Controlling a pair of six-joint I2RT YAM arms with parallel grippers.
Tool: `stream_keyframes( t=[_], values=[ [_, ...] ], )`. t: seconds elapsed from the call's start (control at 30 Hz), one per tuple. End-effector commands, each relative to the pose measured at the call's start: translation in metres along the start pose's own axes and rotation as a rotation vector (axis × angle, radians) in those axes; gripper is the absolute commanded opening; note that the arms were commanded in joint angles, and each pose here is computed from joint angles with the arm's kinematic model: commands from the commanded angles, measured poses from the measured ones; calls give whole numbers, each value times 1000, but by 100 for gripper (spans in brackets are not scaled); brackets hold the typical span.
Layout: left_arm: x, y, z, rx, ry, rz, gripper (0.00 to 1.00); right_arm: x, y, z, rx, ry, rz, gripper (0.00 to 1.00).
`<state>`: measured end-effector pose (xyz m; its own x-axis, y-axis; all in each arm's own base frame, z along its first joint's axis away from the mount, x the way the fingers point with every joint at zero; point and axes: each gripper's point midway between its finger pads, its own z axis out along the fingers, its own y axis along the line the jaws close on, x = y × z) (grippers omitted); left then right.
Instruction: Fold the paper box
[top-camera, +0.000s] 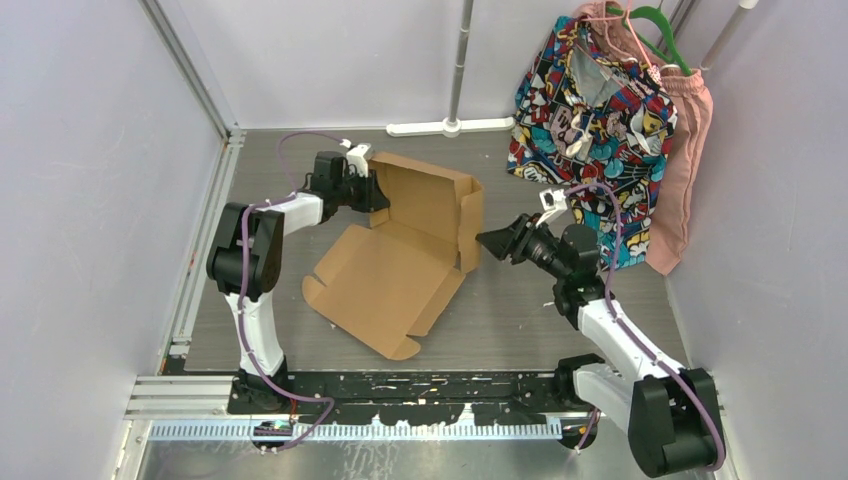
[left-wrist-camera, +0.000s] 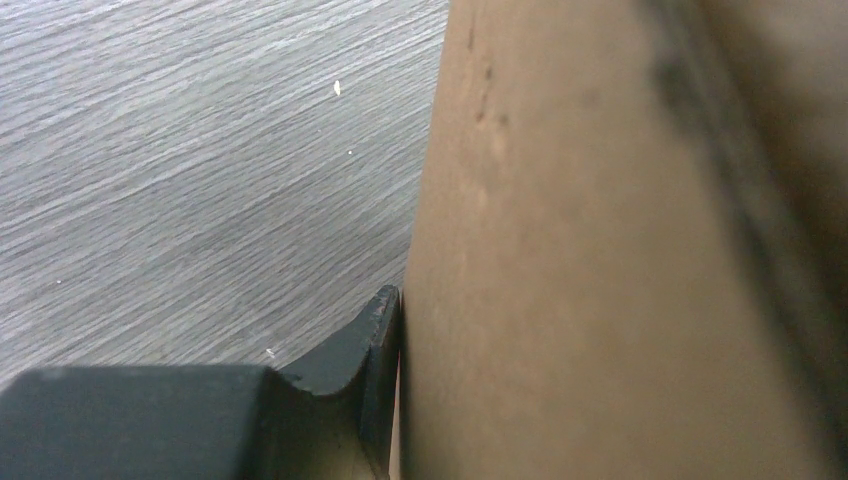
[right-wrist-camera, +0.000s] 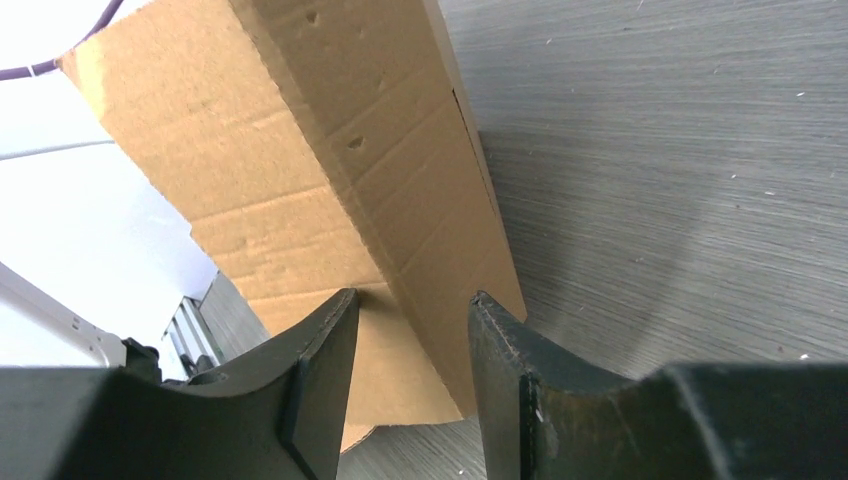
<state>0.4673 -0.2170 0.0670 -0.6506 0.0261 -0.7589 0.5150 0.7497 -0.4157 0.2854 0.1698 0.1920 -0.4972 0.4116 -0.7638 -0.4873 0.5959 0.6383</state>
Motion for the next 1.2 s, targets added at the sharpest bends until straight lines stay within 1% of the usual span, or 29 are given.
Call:
stream_keyframes(
  t=[0.0, 0.37, 0.63, 1.0, 1.17],
  values=[
    [-17, -6, 1, 39, -31, 2, 21, -23, 26, 8, -89, -47, -68, 50],
    [-13, -6, 2, 34, -25, 6, 21, -21, 31, 22, -94, -22, -89, 50],
    [-12, -9, 3, 34, -20, 13, 21, -11, 30, 33, -71, 31, -125, 50],
    [-10, -10, 1, 29, -16, 18, 21, 0, 17, 40, 26, 69, -193, 50],
    [-10, -12, 1, 30, -16, 24, 21, -1, 11, 41, 71, 67, -224, 52]
  ],
)
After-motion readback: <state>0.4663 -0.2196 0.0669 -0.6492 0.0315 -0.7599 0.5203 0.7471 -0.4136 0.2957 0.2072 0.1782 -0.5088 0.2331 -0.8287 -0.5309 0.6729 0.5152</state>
